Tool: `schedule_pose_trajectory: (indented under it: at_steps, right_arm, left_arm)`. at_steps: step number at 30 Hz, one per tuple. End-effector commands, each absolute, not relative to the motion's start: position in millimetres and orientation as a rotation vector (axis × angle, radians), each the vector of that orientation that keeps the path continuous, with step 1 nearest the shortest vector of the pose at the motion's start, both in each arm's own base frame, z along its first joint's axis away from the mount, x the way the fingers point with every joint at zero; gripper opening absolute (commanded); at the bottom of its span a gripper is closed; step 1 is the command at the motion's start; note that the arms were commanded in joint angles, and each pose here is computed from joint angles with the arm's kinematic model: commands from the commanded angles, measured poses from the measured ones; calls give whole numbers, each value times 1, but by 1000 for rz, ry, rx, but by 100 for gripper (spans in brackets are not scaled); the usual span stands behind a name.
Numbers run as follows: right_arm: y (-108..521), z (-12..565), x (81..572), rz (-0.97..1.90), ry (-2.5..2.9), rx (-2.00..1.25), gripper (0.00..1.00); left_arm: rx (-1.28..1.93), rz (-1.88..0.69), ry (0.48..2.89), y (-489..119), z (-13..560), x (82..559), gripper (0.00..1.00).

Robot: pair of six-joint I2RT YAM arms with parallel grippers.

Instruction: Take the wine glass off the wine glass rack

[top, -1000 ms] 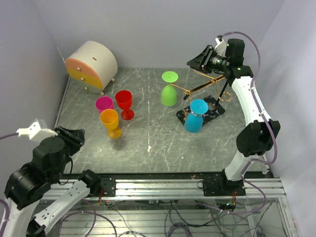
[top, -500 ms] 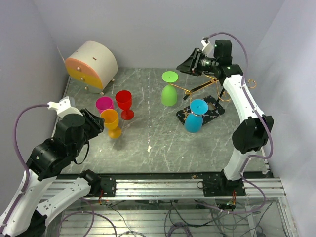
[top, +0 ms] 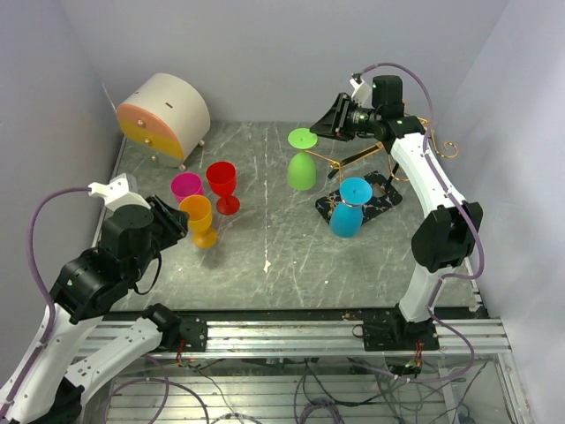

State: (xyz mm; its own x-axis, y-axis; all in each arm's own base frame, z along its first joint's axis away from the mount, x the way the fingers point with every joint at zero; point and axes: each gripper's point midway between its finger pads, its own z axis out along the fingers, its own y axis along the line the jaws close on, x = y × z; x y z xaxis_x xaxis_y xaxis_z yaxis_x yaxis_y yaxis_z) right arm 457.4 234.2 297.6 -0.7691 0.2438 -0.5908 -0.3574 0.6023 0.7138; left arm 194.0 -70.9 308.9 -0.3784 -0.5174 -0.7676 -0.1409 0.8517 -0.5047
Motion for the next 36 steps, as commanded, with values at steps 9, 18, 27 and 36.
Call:
schedule_pose_trajectory:
  at_steps: [9,18,27,36]
  right_arm:
    - [245,320,443,1186,2093,-176,31]
    - [247,328,443,1187,2058,-200,31]
    - [256,337,437,1223,2033,-242,30]
    - [257,338,426,1220,2042,-257,20]
  left_arm:
    - [-492,-458,1947,-74,302,194,48]
    - [-497,-475,1961,-78,294,194,47]
    - [-504,-475,1965,-77,291,192,47]
    - [-506,-461,1966,-75,290,191,47]
